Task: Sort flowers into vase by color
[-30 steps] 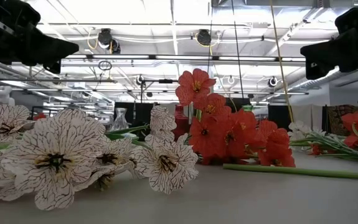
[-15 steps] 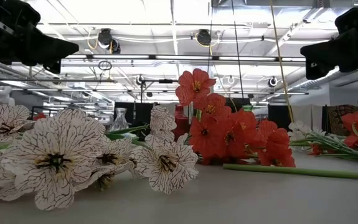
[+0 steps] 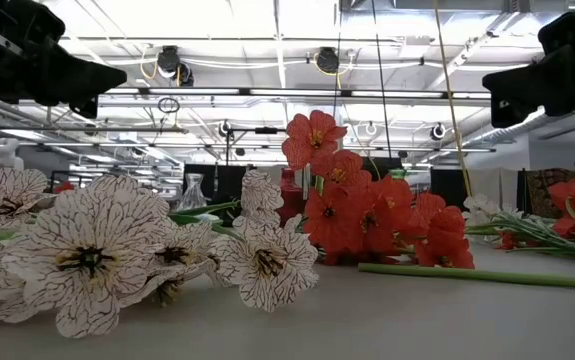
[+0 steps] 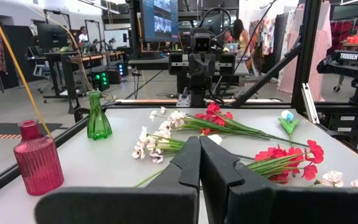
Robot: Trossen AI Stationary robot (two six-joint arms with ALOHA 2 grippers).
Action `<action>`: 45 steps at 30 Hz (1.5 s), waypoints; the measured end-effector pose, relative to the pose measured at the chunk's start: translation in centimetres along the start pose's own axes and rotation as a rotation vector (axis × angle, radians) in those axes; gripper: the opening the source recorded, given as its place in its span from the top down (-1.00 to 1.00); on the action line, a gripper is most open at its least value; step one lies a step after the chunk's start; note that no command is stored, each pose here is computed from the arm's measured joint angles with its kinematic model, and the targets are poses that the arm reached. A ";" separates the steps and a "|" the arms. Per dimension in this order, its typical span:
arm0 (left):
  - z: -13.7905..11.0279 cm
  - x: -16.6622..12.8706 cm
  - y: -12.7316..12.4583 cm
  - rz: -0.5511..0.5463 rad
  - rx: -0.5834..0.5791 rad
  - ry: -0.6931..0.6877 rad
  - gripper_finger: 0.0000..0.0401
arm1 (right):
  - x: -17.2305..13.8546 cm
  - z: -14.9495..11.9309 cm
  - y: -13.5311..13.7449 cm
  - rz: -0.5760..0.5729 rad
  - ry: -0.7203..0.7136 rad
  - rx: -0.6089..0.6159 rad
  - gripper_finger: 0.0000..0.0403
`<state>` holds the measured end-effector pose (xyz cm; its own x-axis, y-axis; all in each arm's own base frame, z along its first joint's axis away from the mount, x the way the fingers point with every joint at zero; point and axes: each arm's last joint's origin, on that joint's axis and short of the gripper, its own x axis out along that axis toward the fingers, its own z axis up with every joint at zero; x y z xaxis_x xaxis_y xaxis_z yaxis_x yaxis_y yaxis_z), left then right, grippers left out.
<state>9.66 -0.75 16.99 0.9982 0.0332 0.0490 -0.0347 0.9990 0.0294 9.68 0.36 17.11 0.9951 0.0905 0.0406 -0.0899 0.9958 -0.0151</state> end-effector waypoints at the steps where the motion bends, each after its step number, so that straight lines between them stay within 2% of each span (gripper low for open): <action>1: 0.0 0.0 0.0 0.000 0.000 0.001 0.97 | 0.0 0.0 0.0 0.000 -0.001 0.000 1.00; 6: 0.0 0.0 0.0 0.000 0.000 0.000 0.97 | 0.0 0.0 0.0 0.000 0.000 0.036 1.00; 9: 0.0 0.0 0.0 0.000 0.000 0.000 0.97 | 0.0 0.0 0.0 0.000 0.001 0.132 1.00; 12: 0.0 0.0 0.0 0.000 0.000 0.000 0.97 | 0.0 0.0 0.0 0.003 0.002 0.294 1.00; 17: 0.0 0.0 0.0 0.000 0.000 0.000 0.97 | -0.1 1.0 0.0 0.018 -0.028 0.309 1.00; 22: 0.0 0.0 0.0 0.000 0.000 0.000 0.97 | -0.8 6.1 0.0 0.014 -0.046 0.337 1.00; 27: 0.0 0.0 0.0 0.000 -0.002 0.000 0.97 | -0.4 13.8 -0.2 -0.032 0.001 0.296 1.00; 32: 0.0 0.0 0.0 0.002 -0.005 0.000 0.97 | 1.7 21.4 -0.5 -0.029 0.051 0.240 1.00; 36: 0.0 0.0 0.0 0.002 -0.005 -0.002 0.97 | 4.8 24.7 -0.7 -0.037 0.133 0.206 1.00; 39: 0.0 0.0 0.0 0.002 -0.005 -0.002 0.97 | 7.9 24.7 -0.7 -0.019 0.183 0.136 1.00; 43: 0.0 0.0 0.0 0.009 0.007 -0.002 0.97 | 12.0 22.5 -0.6 -0.043 0.290 0.084 1.00; 45: 0.0 0.0 0.0 0.015 0.063 -0.003 0.97 | 14.0 21.0 -0.4 -0.061 0.351 0.077 1.00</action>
<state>9.66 -0.71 17.03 0.9974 0.0479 0.0532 -0.0527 0.9944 0.0915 22.72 1.46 38.62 0.9511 0.0347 -0.3068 -0.0194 0.9984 0.0527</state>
